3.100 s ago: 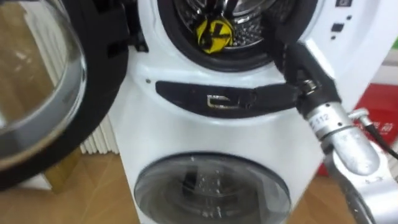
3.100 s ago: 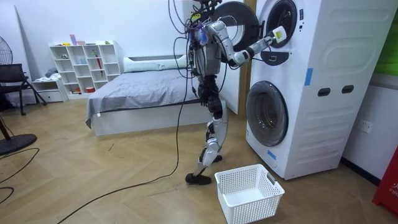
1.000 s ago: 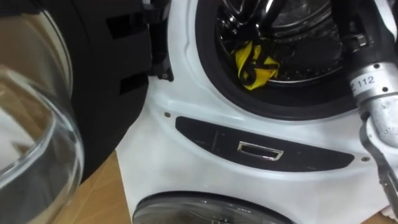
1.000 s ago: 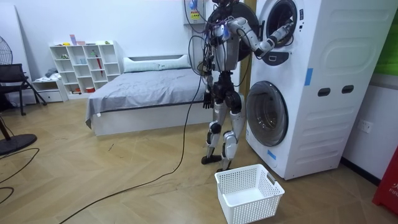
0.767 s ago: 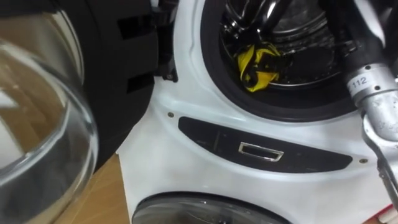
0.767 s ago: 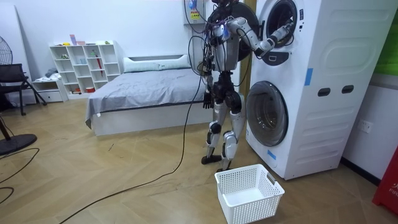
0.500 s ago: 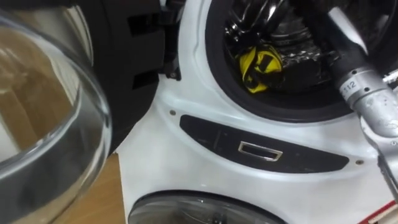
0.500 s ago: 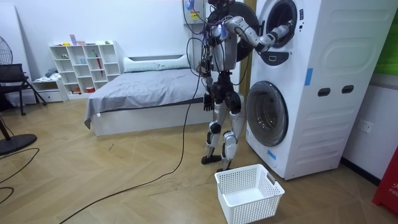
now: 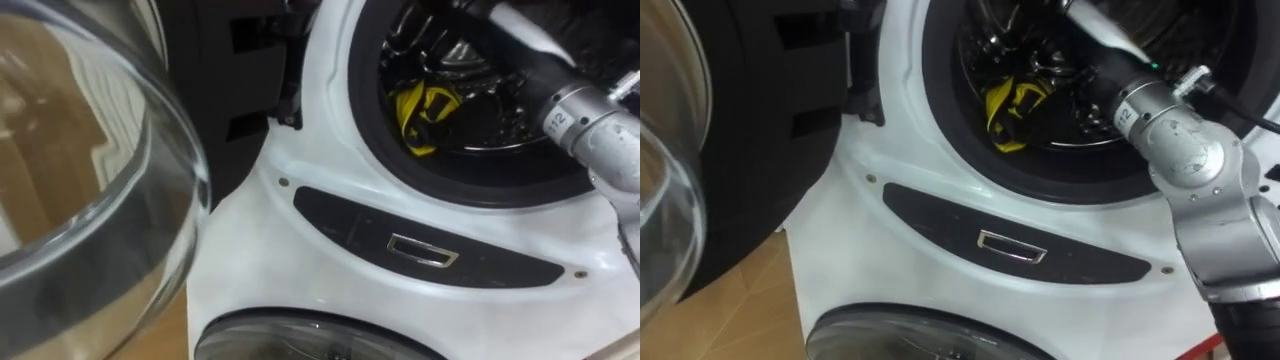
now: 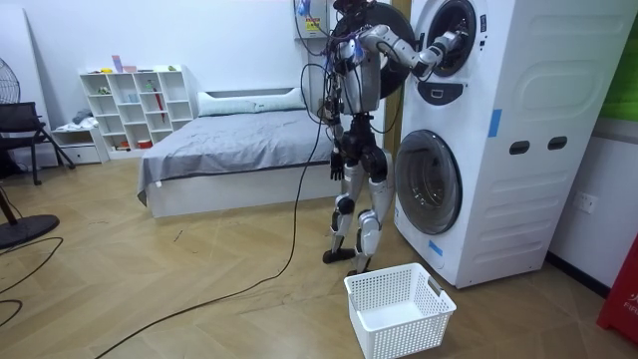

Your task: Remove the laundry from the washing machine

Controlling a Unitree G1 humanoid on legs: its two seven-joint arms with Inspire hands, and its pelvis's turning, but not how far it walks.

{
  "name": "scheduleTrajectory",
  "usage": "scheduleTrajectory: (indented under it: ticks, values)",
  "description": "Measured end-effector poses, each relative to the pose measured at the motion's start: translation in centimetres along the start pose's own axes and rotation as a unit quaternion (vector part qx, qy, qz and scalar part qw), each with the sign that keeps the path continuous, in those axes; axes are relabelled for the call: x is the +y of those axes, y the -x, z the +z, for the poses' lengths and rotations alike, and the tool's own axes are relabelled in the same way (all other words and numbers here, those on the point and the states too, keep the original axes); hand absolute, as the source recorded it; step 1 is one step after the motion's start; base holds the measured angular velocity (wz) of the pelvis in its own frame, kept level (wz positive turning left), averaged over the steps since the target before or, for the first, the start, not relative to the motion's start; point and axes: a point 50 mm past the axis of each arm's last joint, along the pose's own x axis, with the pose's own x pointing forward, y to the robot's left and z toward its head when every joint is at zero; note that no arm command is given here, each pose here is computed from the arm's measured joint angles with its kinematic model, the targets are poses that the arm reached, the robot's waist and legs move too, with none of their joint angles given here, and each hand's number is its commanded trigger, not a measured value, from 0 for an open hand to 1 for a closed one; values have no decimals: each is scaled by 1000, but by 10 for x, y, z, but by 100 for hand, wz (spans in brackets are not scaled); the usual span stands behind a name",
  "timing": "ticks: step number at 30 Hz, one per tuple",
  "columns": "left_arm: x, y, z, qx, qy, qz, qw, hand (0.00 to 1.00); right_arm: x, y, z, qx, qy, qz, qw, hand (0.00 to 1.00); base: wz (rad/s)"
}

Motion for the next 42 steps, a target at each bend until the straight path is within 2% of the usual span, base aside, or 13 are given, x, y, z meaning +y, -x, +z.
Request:
scheduleTrajectory:
  ticks: [13,14,15,16,17,22,30,42]
  values:
    - [8,-1,0,0,-4,0,1000,0,8,4,-9,51,73,111,990,0,3]
    - [8,-1,0,0,-4,0,1000,0,10,4,-11,58,74,123,988,24,0]
    - [9,-1,0,2,-4,0,1000,0,11,4,-12,65,78,133,986,66,0]
    - [9,-1,0,4,-4,-1,1000,0,11,5,-13,67,80,138,985,93,0]
    - [9,-1,1,5,-4,-1,1000,0,10,5,-15,74,81,144,983,100,5]
    - [9,-1,1,6,-5,1,1000,0,7,7,-19,95,94,146,980,100,4]
    - [18,-1,6,-1,-20,23,1000,0,-9,7,-26,131,118,100,979,100,9]
    - [22,-2,22,-18,-17,36,999,0,-10,8,-20,126,128,94,979,100,-1]
